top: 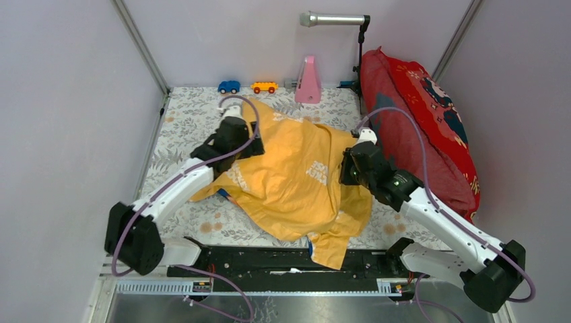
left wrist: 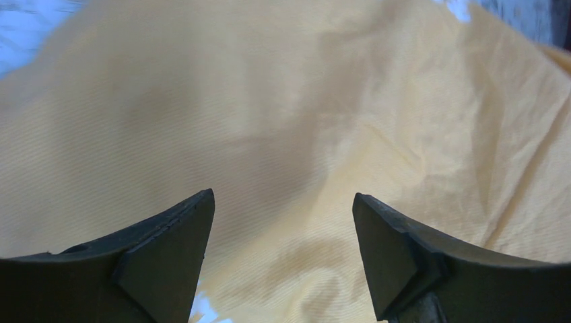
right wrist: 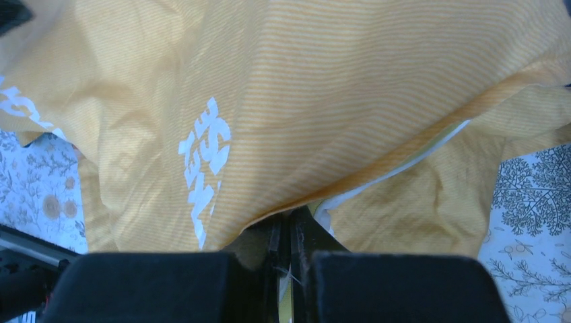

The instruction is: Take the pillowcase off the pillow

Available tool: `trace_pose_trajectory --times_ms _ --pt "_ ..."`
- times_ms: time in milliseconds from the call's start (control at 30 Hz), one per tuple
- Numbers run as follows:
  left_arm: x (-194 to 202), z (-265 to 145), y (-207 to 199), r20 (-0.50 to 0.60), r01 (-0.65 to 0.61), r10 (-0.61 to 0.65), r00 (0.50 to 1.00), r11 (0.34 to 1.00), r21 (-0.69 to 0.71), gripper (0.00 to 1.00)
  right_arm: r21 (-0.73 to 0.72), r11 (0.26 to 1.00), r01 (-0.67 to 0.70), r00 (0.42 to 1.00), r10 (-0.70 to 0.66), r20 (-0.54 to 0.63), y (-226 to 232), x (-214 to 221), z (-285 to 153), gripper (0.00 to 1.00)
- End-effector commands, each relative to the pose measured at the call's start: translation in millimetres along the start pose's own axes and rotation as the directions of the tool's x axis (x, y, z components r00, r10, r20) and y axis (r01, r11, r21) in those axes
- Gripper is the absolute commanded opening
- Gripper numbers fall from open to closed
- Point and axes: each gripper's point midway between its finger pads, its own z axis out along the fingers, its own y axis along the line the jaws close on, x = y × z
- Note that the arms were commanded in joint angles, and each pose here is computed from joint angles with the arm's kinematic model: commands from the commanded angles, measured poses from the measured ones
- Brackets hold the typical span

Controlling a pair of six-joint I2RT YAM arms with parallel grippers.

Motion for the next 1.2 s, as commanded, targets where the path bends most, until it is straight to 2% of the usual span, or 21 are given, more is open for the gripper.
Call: trace_pose_trajectory --times_ms 0,133,167,267,300,433,500,600,733,867,967,1067,1167 --pt "-3.2 17.6 -45.3 -0.014 -0.132 0.135 0.991 0.981 0.139 0.80 -0.061 0.998 0.013 0.999 -0.011 0.036 10.0 -16.4 -20.0 0.00" --pt "17.9 44.6 -42.5 -0.106 -0.150 0.161 0.981 0.983 0.105 0.59 -0.066 0.998 0.014 0.999 -0.012 0.029 10.3 -16.3 -26.1 0.00" --pt "20.2 48.0 -42.0 -0.114 -0.148 0.159 0.981 0.984 0.101 0.47 -0.064 0.998 0.016 1.000 -0.014 0.028 9.8 -16.6 -27.1 0.00" --pt "17.8 55.8 -28.5 -0.104 -0.143 0.146 0.984 0.989 0.036 0.03 -0.066 0.998 0.016 0.999 -0.014 0.035 10.3 -20.1 -32.8 0.00" --pt "11.5 58.0 -18.1 -0.086 -0.138 0.136 0.987 0.990 -0.013 0.00 -0.063 0.998 0.014 0.999 -0.011 0.042 9.8 -22.3 -35.0 0.00" --pt "-23.3 63.5 46.9 -0.001 -0.044 0.045 0.999 0.971 -0.235 0.00 -0.018 1.000 0.002 0.996 0.000 0.093 2.1 -37.4 -49.3 0.00" --pt "-36.2 65.9 78.8 0.038 0.025 -0.014 0.999 0.954 -0.299 0.00 0.012 1.000 -0.015 0.988 0.013 0.151 -5.0 -50.7 -62.5 0.00" --pt "-41.0 72.0 125.1 0.086 0.123 -0.098 0.991 0.918 -0.378 0.00 0.042 0.998 -0.039 0.967 0.027 0.253 -15.2 -72.6 -89.0 0.00" --pt "-36.0 80.3 168.0 0.122 0.189 -0.149 0.981 0.870 -0.456 0.00 0.058 0.996 -0.072 0.932 0.046 0.361 -26.1 -95.3 -123.8 0.00" --pt "-27.2 85.4 189.0 0.112 0.214 -0.183 0.977 0.839 -0.500 0.00 0.031 0.993 -0.111 0.892 0.086 0.444 -31.3 -107.7 -146.3 0.00" --pt "-28.2 82.3 198.7 0.131 0.246 -0.208 0.969 0.819 -0.518 0.00 0.030 0.992 -0.119 0.883 0.093 0.459 -32.6 -109.9 -149.0 0.00" --pt "-34.6 78.6 188.5 0.140 0.265 -0.225 0.964 0.843 -0.468 0.00 0.025 0.995 -0.096 0.904 0.077 0.420 -26.3 -104.4 -137.0 0.00" --pt "-43.5 73.9 158.4 0.138 0.291 -0.259 0.956 0.901 -0.322 0.00 0.000 0.997 -0.071 0.931 0.066 0.358 -15.8 -92.7 -116.9 0.00"
